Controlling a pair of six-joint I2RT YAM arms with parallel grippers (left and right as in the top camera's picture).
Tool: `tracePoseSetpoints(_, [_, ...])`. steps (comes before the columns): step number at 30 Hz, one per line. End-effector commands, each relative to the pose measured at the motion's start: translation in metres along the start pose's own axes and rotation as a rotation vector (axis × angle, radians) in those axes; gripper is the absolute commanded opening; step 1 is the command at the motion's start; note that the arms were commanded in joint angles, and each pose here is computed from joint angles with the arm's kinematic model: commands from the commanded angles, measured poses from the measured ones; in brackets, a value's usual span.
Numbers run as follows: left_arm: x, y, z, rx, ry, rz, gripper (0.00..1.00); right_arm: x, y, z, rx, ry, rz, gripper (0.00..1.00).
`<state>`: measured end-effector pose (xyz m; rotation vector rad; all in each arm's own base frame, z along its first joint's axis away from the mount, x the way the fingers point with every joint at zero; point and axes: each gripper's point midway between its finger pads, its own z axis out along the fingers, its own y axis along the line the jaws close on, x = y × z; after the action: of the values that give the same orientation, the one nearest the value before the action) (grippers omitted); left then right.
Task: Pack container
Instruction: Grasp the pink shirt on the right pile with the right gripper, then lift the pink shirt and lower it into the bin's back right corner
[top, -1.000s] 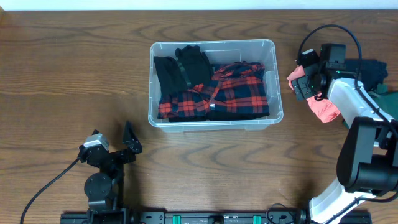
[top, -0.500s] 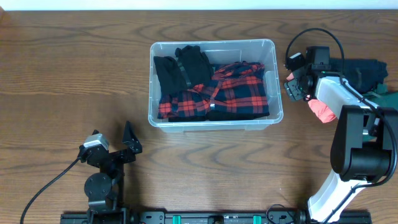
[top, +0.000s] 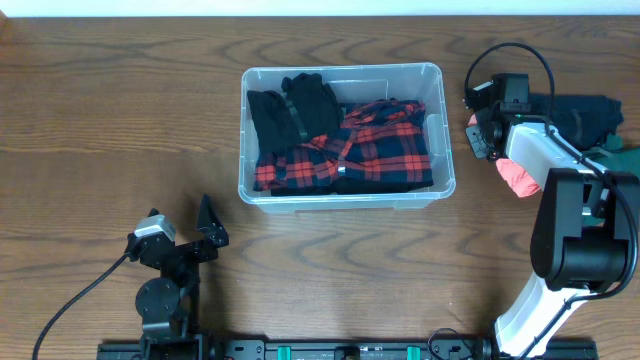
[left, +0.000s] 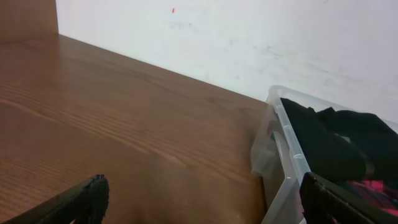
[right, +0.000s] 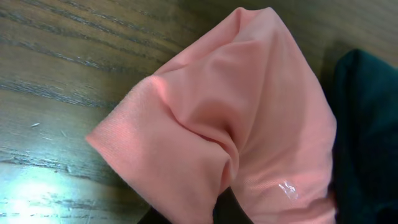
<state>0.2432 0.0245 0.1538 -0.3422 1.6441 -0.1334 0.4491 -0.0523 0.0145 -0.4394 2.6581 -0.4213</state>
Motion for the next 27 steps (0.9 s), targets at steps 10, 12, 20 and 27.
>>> tracePoseSetpoints(10, [0.017,0.006,0.001,-0.022,0.048,0.006,0.98,-0.074,-0.036,-0.140,0.169,-0.318,-0.080,0.01])
tracePoseSetpoints(12, [0.017,0.006,0.001,-0.022,0.048,0.006,0.98,-0.081,-0.041,-0.167,0.193,-0.376,-0.103,0.01])
tracePoseSetpoints(20, [0.017,0.006,0.001,-0.022,0.048,0.006,0.98,-0.105,-0.008,-0.245,0.198,-0.572,-0.377,0.01])
tracePoseSetpoints(27, [0.017,0.006,0.001,-0.022,0.048,0.006,0.98,-0.139,0.077,-0.288,0.135,-0.765,-0.590,0.01])
